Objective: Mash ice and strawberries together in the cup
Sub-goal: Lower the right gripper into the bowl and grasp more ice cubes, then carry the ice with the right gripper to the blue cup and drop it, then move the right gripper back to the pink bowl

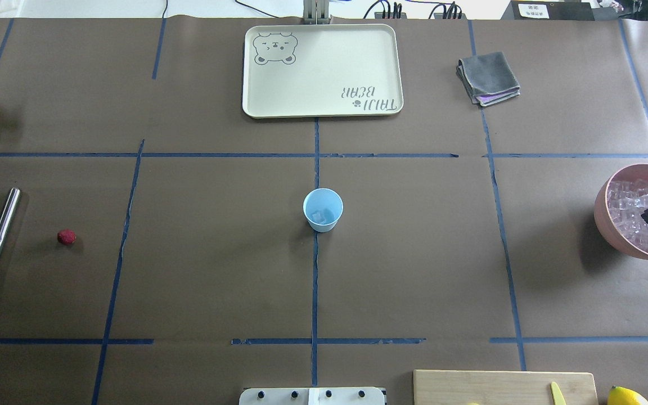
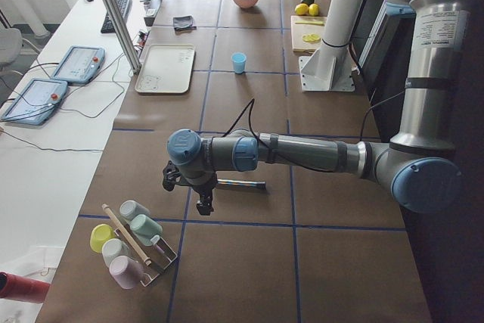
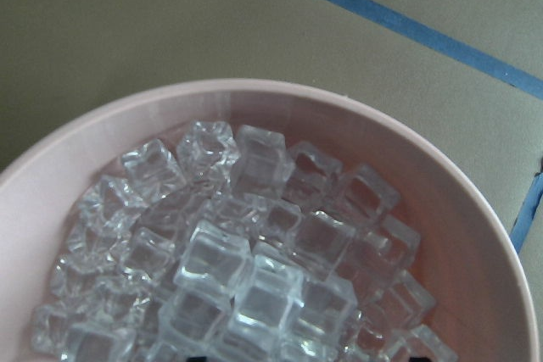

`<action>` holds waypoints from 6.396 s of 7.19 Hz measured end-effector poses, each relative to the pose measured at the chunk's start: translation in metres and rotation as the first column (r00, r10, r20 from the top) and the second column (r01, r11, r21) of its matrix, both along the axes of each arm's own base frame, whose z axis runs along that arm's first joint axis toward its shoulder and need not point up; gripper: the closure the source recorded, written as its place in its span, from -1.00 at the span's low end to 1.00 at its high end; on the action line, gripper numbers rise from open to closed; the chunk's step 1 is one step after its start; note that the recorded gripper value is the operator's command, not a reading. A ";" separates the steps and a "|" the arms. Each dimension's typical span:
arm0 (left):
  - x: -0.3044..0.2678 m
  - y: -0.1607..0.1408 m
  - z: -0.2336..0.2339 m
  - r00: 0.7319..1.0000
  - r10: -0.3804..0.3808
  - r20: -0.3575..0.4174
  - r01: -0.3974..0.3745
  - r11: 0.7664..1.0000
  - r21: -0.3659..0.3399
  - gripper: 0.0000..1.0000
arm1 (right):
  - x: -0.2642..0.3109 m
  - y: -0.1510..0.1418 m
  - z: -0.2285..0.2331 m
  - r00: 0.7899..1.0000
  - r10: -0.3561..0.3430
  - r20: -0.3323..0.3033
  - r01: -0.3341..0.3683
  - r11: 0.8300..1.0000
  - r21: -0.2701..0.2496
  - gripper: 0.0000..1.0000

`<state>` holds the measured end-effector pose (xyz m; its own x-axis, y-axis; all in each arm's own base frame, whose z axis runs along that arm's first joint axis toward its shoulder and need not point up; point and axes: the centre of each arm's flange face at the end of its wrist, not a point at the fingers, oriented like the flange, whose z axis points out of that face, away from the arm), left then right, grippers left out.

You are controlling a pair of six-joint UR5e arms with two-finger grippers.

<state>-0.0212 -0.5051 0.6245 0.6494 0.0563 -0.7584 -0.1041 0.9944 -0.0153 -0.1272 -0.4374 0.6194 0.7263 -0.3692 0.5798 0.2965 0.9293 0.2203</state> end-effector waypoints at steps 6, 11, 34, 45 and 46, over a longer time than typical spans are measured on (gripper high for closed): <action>0.000 0.000 0.000 1.000 0.000 0.000 0.000 1.000 0.001 -1.00 | -0.002 -0.003 -0.010 1.000 0.000 0.014 0.000 1.000 0.007 1.00; 0.000 0.000 -0.001 1.000 0.000 0.000 0.000 1.000 0.002 -1.00 | -0.002 0.010 -0.121 0.994 0.087 0.066 -0.083 0.995 -0.052 1.00; 0.000 0.000 0.000 1.000 0.001 -0.001 -0.001 1.000 0.002 -1.00 | -0.411 0.005 -0.431 0.801 0.569 0.186 -0.468 0.789 -0.399 -1.00; 0.000 0.004 0.002 1.000 0.002 -0.001 -0.002 1.000 -0.004 -1.00 | -0.016 -0.021 -0.103 0.947 0.322 -0.006 -0.318 0.931 -0.180 -1.00; 0.000 0.004 0.002 1.000 0.002 -0.001 -0.002 1.000 -0.003 -1.00 | -0.008 -0.020 -0.084 0.947 0.320 -0.030 -0.320 0.927 -0.195 -0.99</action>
